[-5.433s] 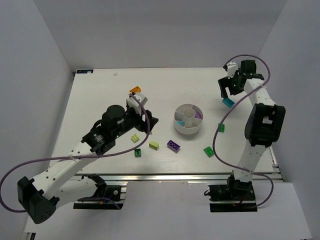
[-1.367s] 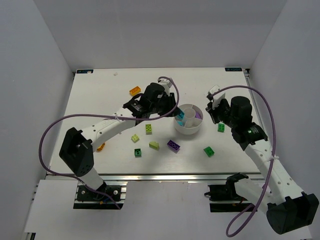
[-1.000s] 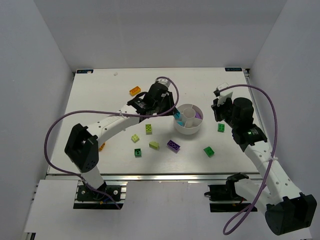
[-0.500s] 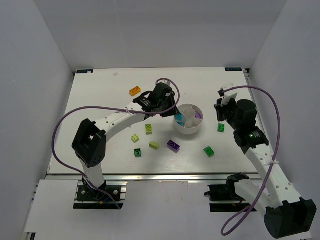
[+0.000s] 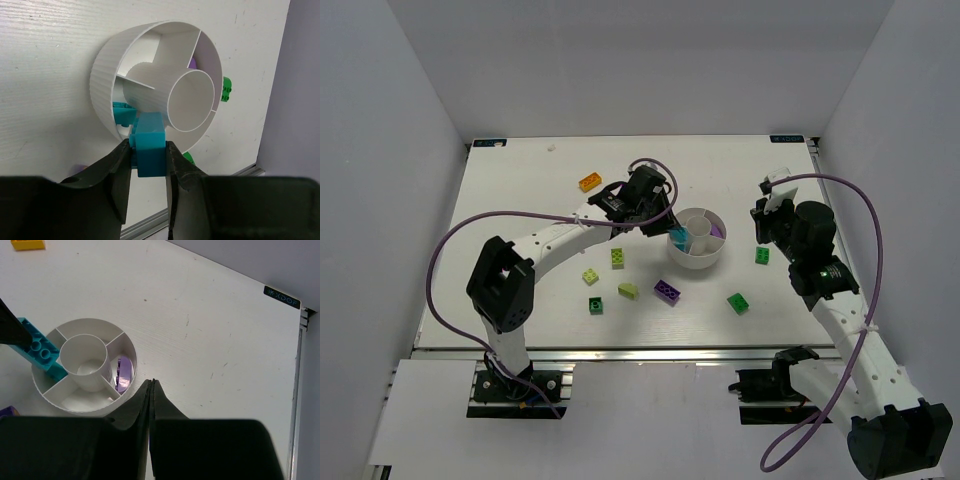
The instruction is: Sort the legos into containers by color
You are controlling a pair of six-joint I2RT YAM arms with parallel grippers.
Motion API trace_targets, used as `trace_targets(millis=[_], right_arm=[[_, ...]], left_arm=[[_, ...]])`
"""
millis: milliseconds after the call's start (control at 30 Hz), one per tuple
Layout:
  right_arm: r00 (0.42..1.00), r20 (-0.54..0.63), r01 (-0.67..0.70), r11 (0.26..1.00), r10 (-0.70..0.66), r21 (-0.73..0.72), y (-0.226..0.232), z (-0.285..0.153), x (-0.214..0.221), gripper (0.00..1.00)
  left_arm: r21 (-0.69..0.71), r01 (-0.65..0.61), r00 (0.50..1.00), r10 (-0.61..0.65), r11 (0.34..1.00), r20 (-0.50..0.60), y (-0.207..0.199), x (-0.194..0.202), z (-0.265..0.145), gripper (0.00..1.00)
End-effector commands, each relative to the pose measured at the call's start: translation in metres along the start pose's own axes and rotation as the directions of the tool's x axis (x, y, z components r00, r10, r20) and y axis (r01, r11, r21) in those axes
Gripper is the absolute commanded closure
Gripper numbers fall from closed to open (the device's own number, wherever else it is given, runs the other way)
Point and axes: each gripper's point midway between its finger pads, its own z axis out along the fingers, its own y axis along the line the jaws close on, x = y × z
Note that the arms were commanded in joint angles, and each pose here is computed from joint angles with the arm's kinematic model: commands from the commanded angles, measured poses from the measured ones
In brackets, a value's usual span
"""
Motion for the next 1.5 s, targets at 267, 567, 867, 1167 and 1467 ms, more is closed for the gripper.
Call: trace_targets(millis=[267, 567, 867, 1167, 1467], right_arm=[[0.999, 0.053, -0.014, 1.0, 0.013, 0.012, -0.003, -0.002, -0.011, 1.0], [0.999, 0.052, -0.015, 1.0, 0.014, 0.016, -0.005, -0.002, -0.01, 1.0], [0.992, 0.07, 0.124, 0.949, -0.108, -0.289, 0.045, -0.009, -0.005, 0.56], [0.983, 0.096, 0.181, 0.714, -0.159, -0.676, 0.111, -0.034, 0.012, 0.17], [0.984, 0.031, 0.129, 0.572, -0.178, -0.81, 0.142, -0.025, 0.024, 0.49]], left_arm=[[0.039, 0.016, 1.0, -0.016, 0.999, 0.015, -0.012, -0.003, -0.005, 0.55], [0.068, 0.015, 1.0, -0.014, 0.998, -0.015, -0.016, 0.002, -0.005, 0.41], [0.152, -0.183, 0.962, 0.145, 0.971, 0.23, -0.05, -0.059, -0.074, 0.91], [0.048, -0.506, 0.788, 0.438, 0.861, 0.431, 0.015, -0.049, -0.171, 0.44], [-0.257, -0.475, 0.771, 0.539, 0.842, 0.34, 0.141, -0.008, -0.167, 0.12]])
